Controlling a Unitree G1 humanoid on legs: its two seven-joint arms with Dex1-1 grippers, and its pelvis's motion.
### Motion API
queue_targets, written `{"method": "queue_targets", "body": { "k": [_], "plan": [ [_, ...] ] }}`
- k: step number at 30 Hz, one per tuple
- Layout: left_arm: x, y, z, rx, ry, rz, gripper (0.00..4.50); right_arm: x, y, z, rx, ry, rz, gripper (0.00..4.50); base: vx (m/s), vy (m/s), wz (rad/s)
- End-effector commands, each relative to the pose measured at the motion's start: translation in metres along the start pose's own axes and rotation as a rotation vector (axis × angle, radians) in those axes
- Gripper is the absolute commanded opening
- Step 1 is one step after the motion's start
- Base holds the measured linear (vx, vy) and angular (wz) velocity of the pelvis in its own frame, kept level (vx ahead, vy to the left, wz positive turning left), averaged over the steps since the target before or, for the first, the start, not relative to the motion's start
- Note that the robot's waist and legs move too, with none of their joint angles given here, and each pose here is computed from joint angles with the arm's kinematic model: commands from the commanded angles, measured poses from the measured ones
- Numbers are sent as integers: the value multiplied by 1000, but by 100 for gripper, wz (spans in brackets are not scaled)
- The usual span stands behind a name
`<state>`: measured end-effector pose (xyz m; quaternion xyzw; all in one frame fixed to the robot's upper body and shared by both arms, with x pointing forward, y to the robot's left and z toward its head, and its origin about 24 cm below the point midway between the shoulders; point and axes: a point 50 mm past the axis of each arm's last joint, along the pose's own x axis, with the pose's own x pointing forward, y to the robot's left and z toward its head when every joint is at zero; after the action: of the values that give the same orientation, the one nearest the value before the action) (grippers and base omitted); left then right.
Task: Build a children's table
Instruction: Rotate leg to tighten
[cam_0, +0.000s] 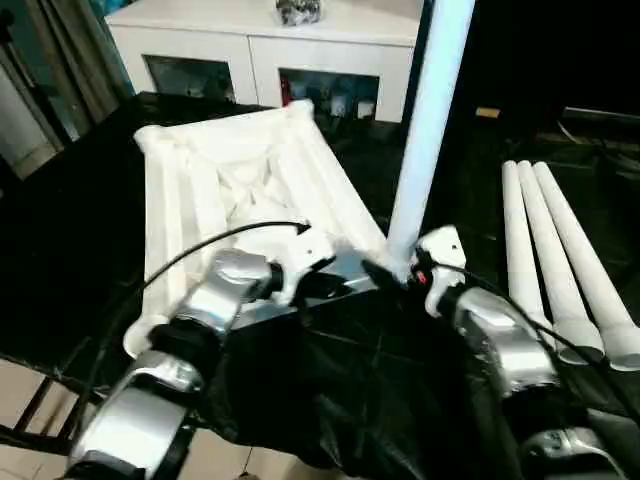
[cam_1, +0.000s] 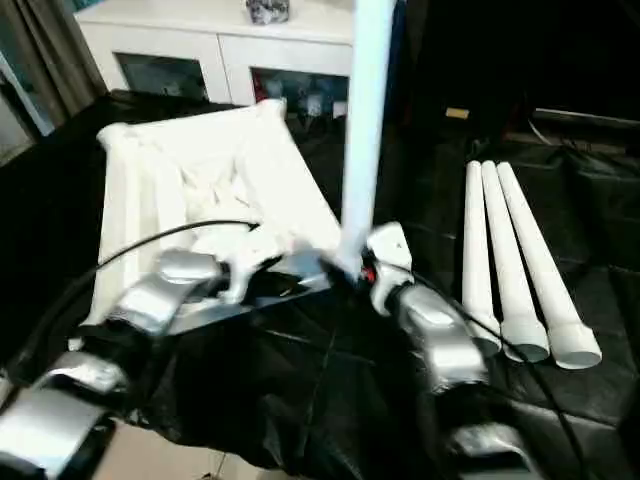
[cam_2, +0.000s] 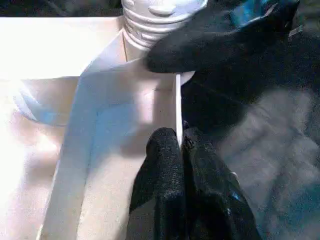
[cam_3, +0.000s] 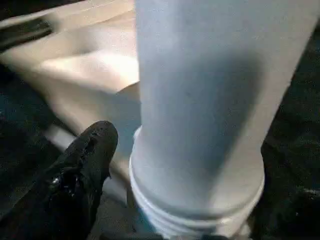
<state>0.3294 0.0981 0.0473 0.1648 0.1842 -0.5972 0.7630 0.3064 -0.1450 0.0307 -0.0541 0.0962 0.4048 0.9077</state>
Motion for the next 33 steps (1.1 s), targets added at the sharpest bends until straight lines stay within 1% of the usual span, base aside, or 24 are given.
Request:
{"method": "queue_targets", "body": {
  "k": [1, 3, 5, 6, 7, 10, 14, 15, 16, 18, 21, 23, 24, 25, 27, 28, 29, 31, 32, 33],
  "plan": [
    [6, -11, 7, 48, -46, -115, 0, 8, 26, 2, -30, 3, 240, 399, 0, 0, 0],
    [2, -14, 5, 45, -51, -167, 0, 2, 27, 2, -27, 15, 313, 399, 0, 0, 0],
    [-3, -17, 3, 54, -45, -225, 0, -4, 29, 2, -20, 32, 390, 374, 0, 0, 0],
    [-5, -19, 1, 54, -38, -245, 0, -6, 30, 2, -21, 40, 418, 374, 0, 0, 0],
    [-5, -19, 1, 54, -38, -245, 0, -6, 30, 2, -21, 40, 418, 364, 0, 0, 0],
    [-10, -21, -4, 62, -16, -296, 0, -12, 34, 3, -15, 63, 506, 330, 0, 0, 0],
    [-14, -21, -6, 65, 0, -315, 0, -15, 39, 3, 2, 86, 574, 310, 0, 0, 0],
    [-14, -21, -6, 65, 0, -315, 0, -15, 39, 3, 2, 86, 574, 310, 0, 0, 0],
    [-15, -21, -6, 60, -1, -311, 0, -14, 41, 4, 19, 80, 579, 288, 0, 0, 0],
    [-15, -20, -5, 54, -4, -295, 0, -13, 42, 4, 37, 75, 566, 285, 0, 0, 0],
    [-11, -16, -3, 34, -7, -240, 0, -9, 41, 3, 71, 60, 496, 278, 0, 0, 0],
    [-3, -8, 1, 0, -13, -125, 0, 1, 35, 1, 118, 37, 331, 277, 0, 0, 0],
    [2, -5, 4, -22, -22, -68, 0, 6, 31, 1, 125, 24, 235, 277, 0, 0, 0],
    [4, -3, 6, -33, -26, -45, 0, 9, 30, 0, 126, 18, 192, 277, 0, 0, 0],
    [8, -1, 10, -47, -37, 0, 0, 14, 26, -2, 119, 27, 104, 277, 0, 0, 0],
    [16, 2, 16, -80, -49, 59, 0, 22, 22, -5, 119, 43, -14, 277, 0, 0, 0],
    [17, 3, 17, -85, -50, 69, 0, 23, 21, -6, 120, 47, -33, 277, 0, 0, 0],
    [29, 7, 25, -105, -49, 177, 0, 36, 17, -8, 170, 54, -233, 276, 0, 0, 0],
    [29, 7, 25, -105, -49, 178, 0, 36, 17, -8, 171, 54, -234, 276, 0, 0, 0],
    [31, 8, 27, -109, -52, 206, 0, 39, 17, -8, 186, 57, -278, 276, 0, 0, 0]
  ]
}}
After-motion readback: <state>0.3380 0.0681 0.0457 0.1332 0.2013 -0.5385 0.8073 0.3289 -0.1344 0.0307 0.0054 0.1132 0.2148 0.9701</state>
